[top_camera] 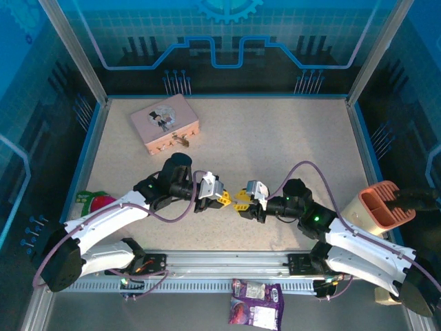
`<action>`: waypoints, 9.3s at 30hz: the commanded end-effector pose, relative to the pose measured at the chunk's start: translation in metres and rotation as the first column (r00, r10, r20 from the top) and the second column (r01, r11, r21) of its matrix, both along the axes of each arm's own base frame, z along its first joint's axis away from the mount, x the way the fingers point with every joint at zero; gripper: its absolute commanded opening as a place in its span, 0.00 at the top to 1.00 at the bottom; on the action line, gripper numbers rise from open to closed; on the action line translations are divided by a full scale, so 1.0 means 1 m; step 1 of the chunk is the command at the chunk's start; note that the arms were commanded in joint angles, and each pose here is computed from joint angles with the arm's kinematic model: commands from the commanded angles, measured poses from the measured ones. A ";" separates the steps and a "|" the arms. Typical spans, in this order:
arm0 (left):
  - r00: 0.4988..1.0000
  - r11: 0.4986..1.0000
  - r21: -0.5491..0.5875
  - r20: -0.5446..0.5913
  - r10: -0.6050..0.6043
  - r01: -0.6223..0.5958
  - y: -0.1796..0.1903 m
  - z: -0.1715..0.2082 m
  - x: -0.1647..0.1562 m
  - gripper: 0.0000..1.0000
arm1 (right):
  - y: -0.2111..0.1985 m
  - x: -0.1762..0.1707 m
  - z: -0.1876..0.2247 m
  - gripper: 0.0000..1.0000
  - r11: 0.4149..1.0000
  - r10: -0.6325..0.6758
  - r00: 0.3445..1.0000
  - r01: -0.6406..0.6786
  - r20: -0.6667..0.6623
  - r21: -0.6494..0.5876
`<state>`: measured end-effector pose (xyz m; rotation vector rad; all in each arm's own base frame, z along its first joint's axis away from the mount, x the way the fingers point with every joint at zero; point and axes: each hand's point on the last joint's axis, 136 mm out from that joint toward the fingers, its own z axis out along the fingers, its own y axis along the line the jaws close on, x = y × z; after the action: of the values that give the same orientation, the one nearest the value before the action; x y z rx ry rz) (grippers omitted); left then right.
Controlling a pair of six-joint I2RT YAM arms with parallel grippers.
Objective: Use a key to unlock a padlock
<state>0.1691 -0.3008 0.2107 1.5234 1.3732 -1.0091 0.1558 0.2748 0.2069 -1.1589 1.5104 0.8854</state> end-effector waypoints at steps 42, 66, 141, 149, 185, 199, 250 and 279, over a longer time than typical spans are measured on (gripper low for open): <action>1.000 1.000 -0.008 0.001 0.008 -0.008 -0.002 -0.003 0.002 1.00 | -0.003 0.002 0.010 0.84 0.998 -0.036 0.999 0.036 0.008 0.058; 0.986 0.983 -0.083 0.034 0.165 -0.162 0.001 0.012 0.023 0.86 | -0.008 0.008 0.006 1.00 0.995 -0.094 0.995 0.094 -0.018 0.037; -0.496 -0.293 0.405 -0.629 0.599 -0.866 0.227 -0.182 0.341 0.72 | -0.068 0.019 0.022 1.00 0.751 -0.458 0.747 0.615 -0.481 0.239; -0.401 -0.154 0.402 -0.658 0.637 -0.903 0.210 -0.185 0.333 0.91 | -0.091 0.034 -0.014 1.00 0.632 -0.622 0.544 0.773 -0.564 0.049; 0.162 0.602 0.489 -0.676 0.719 -0.631 0.023 -0.150 0.121 1.00 | -0.074 0.041 -0.048 1.00 0.564 -0.710 0.341 0.800 -0.616 -0.207; 0.232 0.617 0.565 -0.606 0.761 -0.549 0.028 -0.172 0.067 0.89 | -0.071 0.054 -0.055 1.00 0.534 -0.718 0.317 0.822 -0.620 -0.198; 0.286 0.549 0.467 -0.521 0.804 -0.694 0.024 -0.183 0.059 0.70 | -0.057 0.046 -0.067 1.00 0.639 -0.649 0.434 0.757 -0.624 -0.139; 0.150 0.646 0.165 -0.902 0.404 -0.745 -0.046 -0.074 0.093 0.99 | -0.061 0.035 -0.095 1.00 0.482 -0.407 0.125 0.871 -0.905 -0.096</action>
<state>0.2416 -0.3060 0.0662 -0.1437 2.3841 -1.1736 0.1850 0.2099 0.0979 0.5548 2.2033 1.0282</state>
